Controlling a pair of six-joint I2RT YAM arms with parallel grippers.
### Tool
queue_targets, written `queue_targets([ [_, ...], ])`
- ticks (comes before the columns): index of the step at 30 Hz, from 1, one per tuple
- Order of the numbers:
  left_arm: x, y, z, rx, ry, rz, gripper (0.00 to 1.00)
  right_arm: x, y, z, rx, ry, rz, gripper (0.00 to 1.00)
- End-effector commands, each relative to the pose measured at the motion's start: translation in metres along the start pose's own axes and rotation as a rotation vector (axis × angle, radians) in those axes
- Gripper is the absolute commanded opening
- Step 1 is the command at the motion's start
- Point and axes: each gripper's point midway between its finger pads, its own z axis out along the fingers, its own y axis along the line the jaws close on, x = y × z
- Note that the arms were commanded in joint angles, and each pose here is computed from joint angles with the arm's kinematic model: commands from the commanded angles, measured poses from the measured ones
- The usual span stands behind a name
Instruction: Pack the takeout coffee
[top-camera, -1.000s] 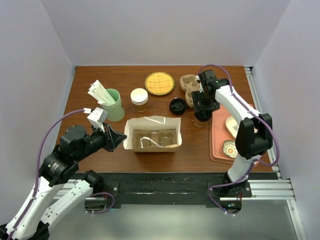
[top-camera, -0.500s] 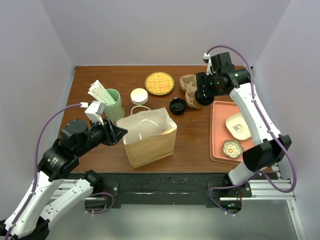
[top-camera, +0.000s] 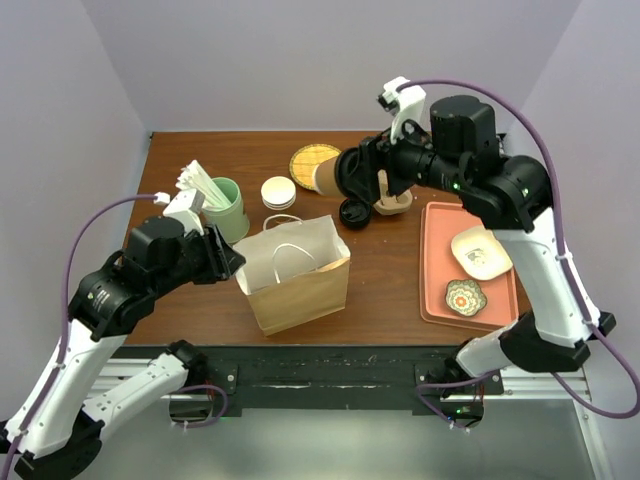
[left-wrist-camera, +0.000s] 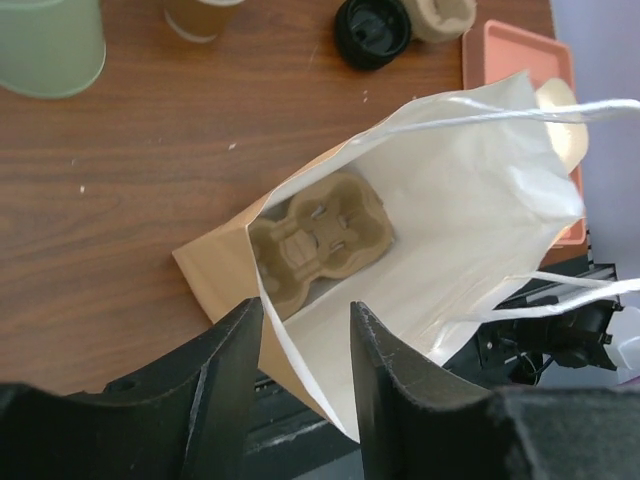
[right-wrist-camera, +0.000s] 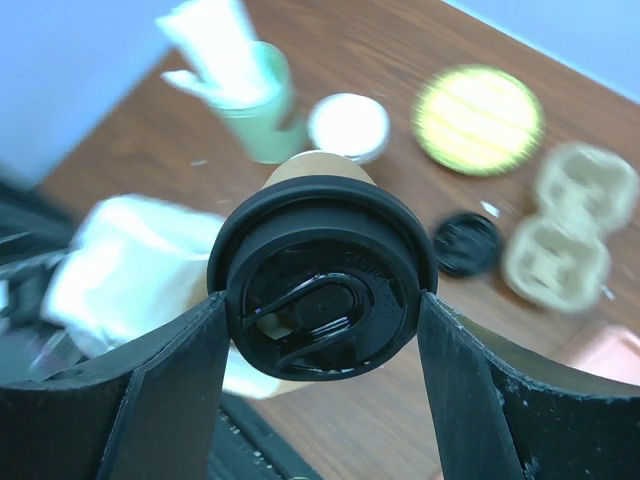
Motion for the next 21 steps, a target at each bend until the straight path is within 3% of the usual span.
queue_targets([
  [1,0.006,0.004,-0.009,-0.034,0.032,-0.056,0.45,-0.027,0.058,-0.021,-0.211,-0.146,-0.117,0.51],
  [5,0.013,0.001,-0.003,-0.014,0.057,-0.065,0.45,-0.047,0.092,-0.028,-0.319,-0.238,-0.139,0.51],
  [12,-0.001,-0.007,0.004,0.051,-0.031,-0.013,0.0,-0.04,0.15,-0.009,-0.471,-0.197,-0.234,0.51],
  [17,-0.025,-0.024,0.001,0.165,-0.169,0.082,0.0,-0.019,0.168,0.004,-0.463,-0.129,-0.349,0.51],
  [21,-0.02,-0.032,0.006,0.236,-0.174,0.135,0.0,0.002,0.166,0.01,-0.413,-0.063,-0.43,0.5],
])
